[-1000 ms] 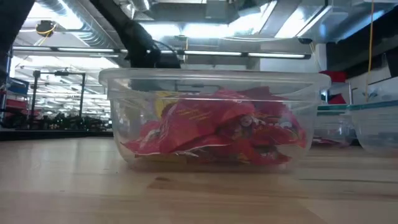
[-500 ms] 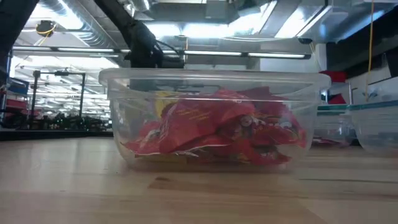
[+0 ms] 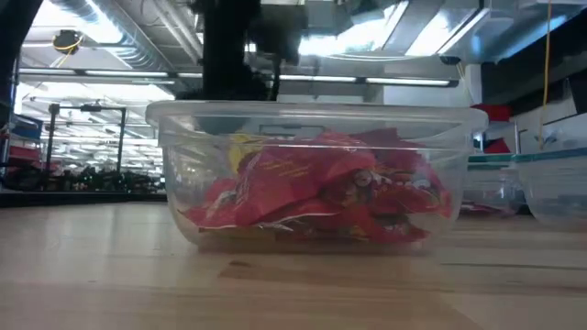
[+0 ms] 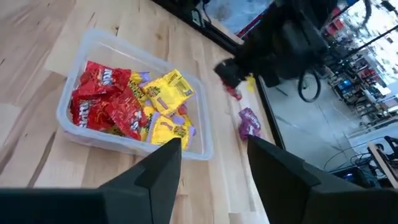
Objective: Sort candy
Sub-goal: Put the red candy into the rectangular transparent food container, then put the violet candy into the rectangular transparent food container
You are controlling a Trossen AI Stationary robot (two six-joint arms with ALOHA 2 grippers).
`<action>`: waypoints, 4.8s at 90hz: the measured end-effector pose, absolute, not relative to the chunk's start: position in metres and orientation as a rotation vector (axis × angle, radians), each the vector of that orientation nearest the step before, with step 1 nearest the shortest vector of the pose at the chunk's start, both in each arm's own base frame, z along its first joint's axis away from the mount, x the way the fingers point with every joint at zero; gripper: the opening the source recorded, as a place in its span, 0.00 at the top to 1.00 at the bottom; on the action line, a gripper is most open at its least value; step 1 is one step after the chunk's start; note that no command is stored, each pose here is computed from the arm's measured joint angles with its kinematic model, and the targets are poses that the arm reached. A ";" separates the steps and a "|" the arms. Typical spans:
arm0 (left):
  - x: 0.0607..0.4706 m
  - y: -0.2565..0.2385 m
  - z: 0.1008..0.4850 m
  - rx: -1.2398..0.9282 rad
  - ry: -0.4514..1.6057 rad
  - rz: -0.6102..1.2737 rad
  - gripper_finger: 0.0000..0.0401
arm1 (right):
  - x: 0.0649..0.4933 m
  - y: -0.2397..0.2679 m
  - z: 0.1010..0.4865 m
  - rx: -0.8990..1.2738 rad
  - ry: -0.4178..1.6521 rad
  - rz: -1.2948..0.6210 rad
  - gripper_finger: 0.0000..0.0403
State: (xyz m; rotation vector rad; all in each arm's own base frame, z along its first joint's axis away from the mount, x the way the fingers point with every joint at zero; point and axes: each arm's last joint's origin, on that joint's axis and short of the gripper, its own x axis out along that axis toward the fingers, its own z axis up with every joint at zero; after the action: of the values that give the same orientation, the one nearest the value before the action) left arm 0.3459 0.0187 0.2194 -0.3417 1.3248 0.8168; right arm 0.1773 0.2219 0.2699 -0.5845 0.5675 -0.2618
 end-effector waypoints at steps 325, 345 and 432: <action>0.366 0.137 0.145 -0.349 1.026 0.794 0.82 | 0.176 0.219 0.270 -0.654 0.566 -0.276 0.57; 0.374 0.118 0.155 -0.308 1.052 0.756 0.98 | 0.176 0.219 0.270 -0.649 0.572 -0.270 0.57; 0.379 -0.151 0.257 -0.647 0.822 0.494 0.97 | 0.177 0.221 0.270 -0.596 0.568 -0.270 0.57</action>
State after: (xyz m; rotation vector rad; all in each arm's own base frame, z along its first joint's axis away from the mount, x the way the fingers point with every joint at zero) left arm 0.3788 -0.1510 0.2568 -0.6475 0.8221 0.4937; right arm 0.1767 0.2208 0.2697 -0.5956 0.5677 -0.2698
